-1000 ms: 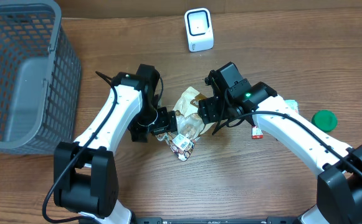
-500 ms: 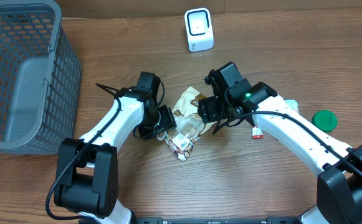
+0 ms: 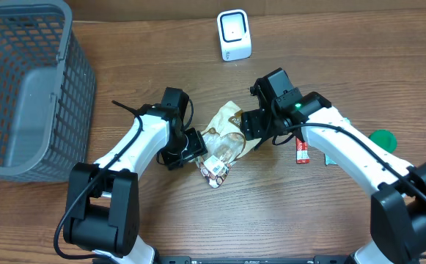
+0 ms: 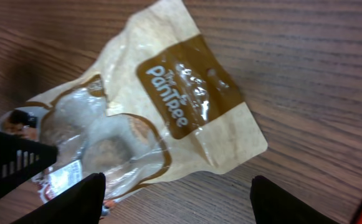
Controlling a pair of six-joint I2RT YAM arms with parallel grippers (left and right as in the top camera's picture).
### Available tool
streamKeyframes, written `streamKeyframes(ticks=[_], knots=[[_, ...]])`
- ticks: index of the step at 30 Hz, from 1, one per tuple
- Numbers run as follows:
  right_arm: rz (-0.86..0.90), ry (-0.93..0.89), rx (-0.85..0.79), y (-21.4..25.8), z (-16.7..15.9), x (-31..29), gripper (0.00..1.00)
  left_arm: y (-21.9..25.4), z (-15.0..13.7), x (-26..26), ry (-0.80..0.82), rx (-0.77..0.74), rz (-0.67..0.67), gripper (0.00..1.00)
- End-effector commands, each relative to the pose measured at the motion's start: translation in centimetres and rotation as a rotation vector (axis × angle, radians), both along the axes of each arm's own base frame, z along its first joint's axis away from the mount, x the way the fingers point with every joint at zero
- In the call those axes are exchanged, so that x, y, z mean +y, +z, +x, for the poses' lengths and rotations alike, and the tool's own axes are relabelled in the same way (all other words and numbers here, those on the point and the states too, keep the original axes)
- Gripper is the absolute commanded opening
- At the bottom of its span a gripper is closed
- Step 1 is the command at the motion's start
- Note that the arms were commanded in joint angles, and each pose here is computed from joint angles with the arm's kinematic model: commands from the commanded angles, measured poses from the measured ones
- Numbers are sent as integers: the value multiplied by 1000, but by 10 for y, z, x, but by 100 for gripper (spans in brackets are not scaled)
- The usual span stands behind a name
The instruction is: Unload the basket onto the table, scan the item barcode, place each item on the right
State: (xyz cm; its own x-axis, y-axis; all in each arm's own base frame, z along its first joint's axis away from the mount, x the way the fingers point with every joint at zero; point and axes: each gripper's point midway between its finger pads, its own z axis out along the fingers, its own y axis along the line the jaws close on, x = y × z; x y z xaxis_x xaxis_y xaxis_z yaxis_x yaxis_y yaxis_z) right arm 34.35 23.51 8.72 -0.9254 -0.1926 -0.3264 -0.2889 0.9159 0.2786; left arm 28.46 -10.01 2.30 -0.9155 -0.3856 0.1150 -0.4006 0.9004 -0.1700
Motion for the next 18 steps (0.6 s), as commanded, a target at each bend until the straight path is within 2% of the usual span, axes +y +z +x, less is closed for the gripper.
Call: streamKeyframes(ticks=[1, 5, 8, 12, 18], knots=[[2, 25, 8, -7, 1, 3, 76, 1, -3, 0, 3, 2, 0, 67], [12, 66, -25, -6, 6, 7, 77, 2, 9, -8, -12, -55, -14, 67], [22, 99, -39, -4, 7, 10, 82, 2, 14, -12, -16, -79, -20, 65], [34, 122, -38, -4, 7, 9, 89, 2, 12, -16, -17, -77, -20, 65], [93, 189, -31, 0, 6, 11, 91, 0, 8, -20, -35, -70, 0, 65]])
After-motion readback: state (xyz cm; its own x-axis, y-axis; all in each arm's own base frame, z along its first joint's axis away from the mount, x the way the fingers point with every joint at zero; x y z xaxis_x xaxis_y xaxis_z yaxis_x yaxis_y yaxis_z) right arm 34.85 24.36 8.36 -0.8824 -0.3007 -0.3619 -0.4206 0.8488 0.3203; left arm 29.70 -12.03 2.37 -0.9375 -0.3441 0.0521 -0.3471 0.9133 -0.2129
